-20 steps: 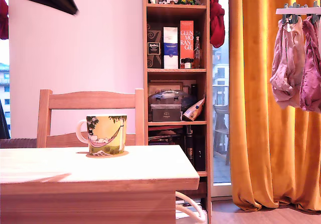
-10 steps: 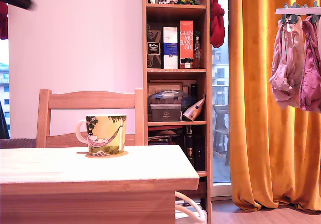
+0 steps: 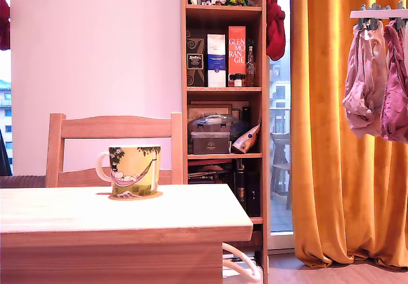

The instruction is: Pick up the coffee capsules on the table and drop them inside the coffee cup

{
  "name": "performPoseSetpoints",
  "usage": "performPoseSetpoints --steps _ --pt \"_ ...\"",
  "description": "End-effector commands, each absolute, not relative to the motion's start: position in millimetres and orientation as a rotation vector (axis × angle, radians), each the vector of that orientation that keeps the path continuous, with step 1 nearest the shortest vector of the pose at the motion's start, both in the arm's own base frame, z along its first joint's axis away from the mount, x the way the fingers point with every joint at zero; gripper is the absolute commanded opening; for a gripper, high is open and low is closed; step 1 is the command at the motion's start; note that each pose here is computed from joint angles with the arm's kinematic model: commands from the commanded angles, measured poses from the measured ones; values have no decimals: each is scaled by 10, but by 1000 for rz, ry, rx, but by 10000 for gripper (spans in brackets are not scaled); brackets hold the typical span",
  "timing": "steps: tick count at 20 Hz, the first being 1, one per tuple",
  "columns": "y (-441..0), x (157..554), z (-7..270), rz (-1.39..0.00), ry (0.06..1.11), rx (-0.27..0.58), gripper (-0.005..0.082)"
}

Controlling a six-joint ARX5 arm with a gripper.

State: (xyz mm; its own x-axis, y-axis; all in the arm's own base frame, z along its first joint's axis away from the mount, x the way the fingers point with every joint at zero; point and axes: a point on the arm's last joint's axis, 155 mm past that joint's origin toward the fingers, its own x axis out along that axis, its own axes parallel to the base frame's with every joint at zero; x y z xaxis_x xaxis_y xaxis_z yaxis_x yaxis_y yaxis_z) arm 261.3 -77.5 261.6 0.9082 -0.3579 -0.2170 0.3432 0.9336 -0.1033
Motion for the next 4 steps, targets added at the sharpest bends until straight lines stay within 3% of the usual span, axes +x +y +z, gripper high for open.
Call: performPoseSetpoints --steps 1,4 --pt "-741 2564 2570 -353 223 -72 -20" --pt "-703 2488 2615 -341 193 -91 -20"
